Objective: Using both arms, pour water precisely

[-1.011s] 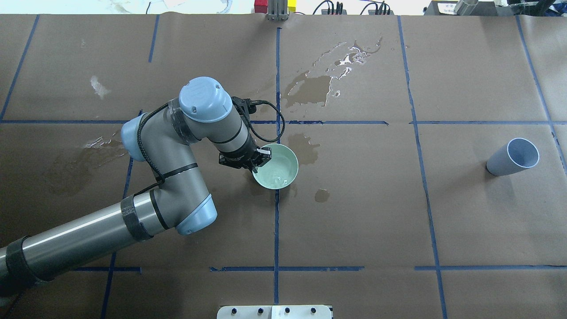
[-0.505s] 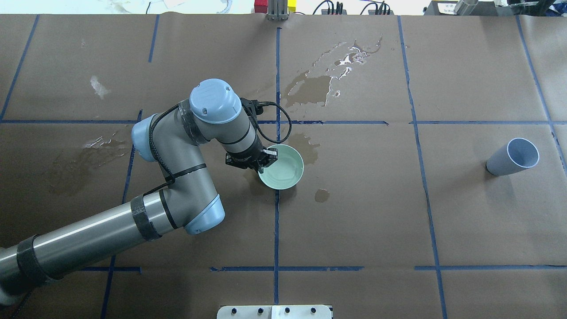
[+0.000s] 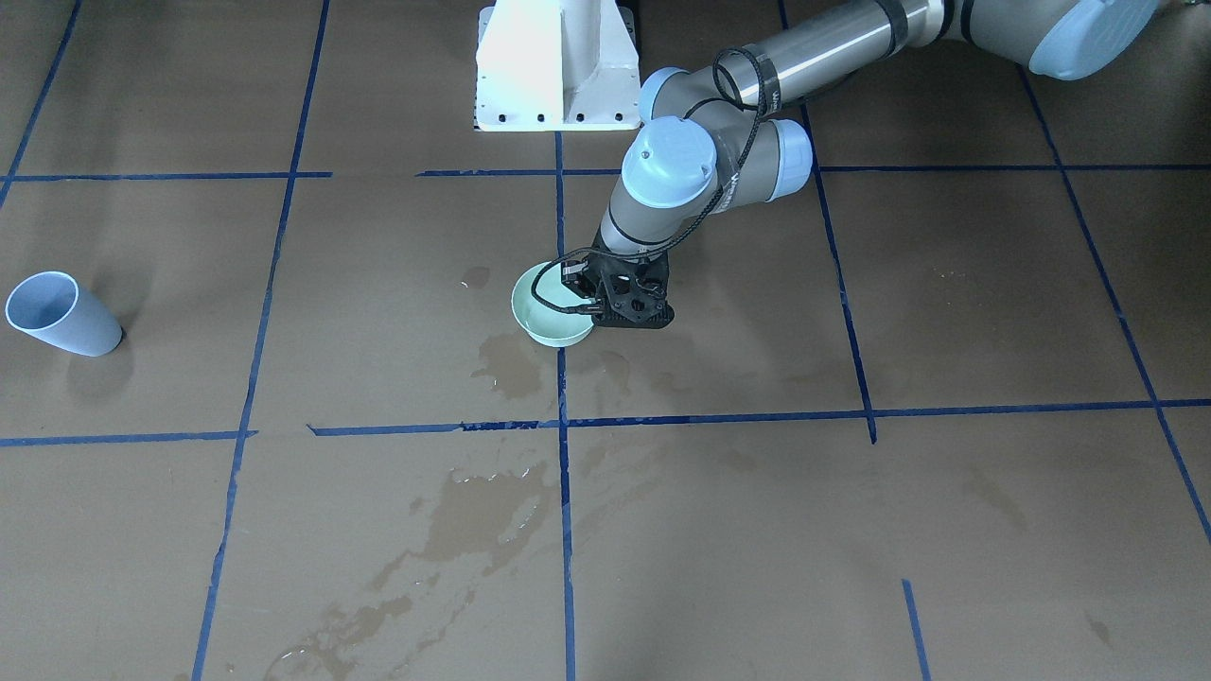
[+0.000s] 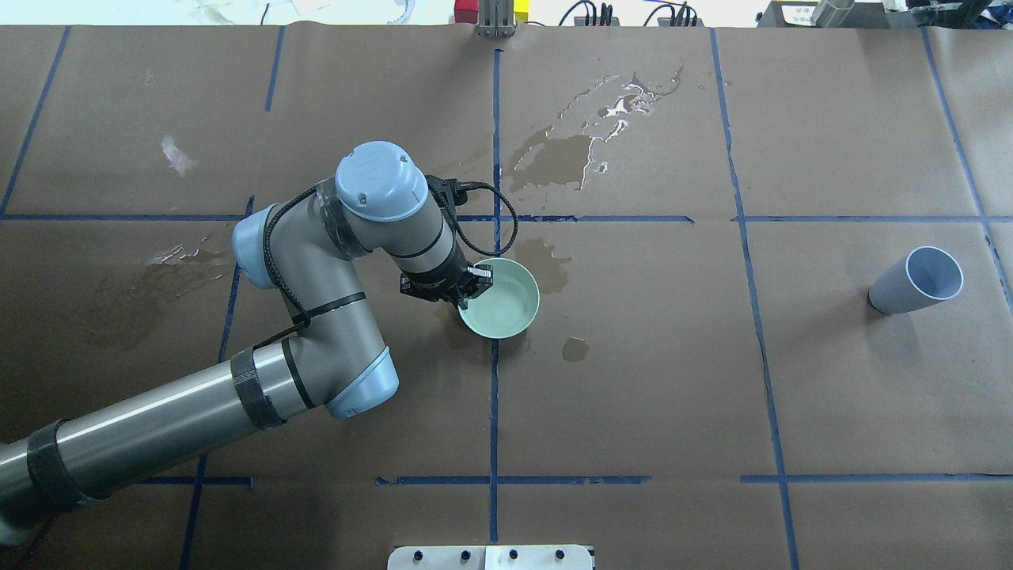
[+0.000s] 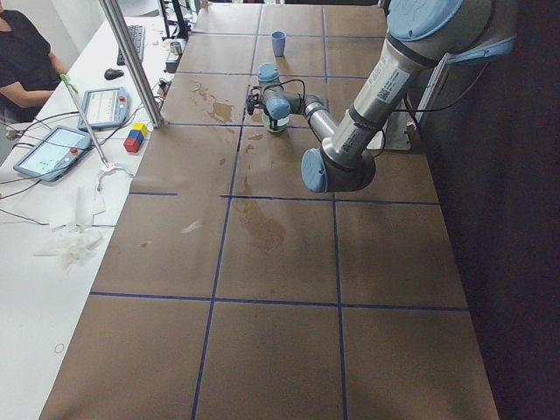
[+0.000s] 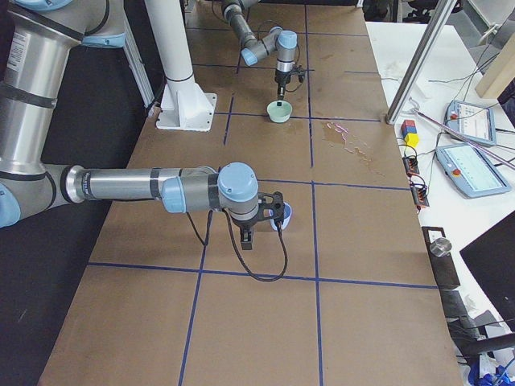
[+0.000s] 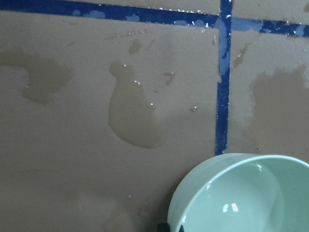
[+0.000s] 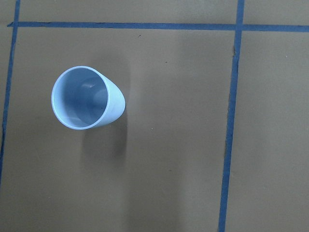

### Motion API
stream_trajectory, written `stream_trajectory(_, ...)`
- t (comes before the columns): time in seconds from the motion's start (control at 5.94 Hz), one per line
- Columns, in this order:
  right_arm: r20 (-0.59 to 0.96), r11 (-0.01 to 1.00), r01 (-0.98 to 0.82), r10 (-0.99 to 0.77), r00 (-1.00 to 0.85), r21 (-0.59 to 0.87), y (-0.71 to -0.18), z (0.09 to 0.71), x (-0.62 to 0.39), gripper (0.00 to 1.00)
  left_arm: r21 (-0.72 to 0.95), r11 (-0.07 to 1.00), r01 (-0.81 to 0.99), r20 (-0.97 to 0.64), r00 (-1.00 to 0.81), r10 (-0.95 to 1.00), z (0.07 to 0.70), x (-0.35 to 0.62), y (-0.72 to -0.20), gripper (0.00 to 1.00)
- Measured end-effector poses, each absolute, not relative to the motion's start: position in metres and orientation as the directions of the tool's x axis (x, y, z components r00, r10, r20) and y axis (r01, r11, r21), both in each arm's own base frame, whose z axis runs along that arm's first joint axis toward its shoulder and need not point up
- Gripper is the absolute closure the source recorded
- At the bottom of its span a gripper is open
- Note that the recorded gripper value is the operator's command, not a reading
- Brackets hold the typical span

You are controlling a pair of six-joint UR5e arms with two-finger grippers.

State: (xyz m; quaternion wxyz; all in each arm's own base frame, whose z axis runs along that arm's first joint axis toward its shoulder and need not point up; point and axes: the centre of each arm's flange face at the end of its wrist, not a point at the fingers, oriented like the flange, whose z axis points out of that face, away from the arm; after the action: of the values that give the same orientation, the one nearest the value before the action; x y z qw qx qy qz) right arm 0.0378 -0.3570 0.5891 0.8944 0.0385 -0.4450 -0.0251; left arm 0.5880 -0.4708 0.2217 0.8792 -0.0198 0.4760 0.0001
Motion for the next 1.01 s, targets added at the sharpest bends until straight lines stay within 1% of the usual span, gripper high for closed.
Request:
stream_trajectory(0.17,0.794,0.996,0.011,-0.079,0.602,0.091,-0.357,0.589,0.038,0.00,-0.035,0.999,-0.018,-0.837,0.547,-0.020,0.223,0.588,-0.471,0.40)
stream_trajectory(0.34,0.794,0.995,0.012,-0.083,0.602,0.095,-0.357,0.588,0.038,0.00,-0.035,0.999,-0.019,-0.838,0.545,-0.019,0.225,0.588,-0.470,0.21)
stream_trajectory(0.67,0.791,0.989,0.027,-0.133,0.597,0.147,-0.360,0.583,0.031,0.01,-0.029,0.999,-0.017,-0.845,0.535,-0.016,0.221,0.584,-0.469,0.10)
stream_trajectory(1.01,0.787,0.979,0.066,-0.196,0.586,0.195,-0.365,0.575,0.014,0.01,-0.007,1.000,-0.008,-0.864,0.504,-0.002,0.214,0.560,-0.460,0.00)
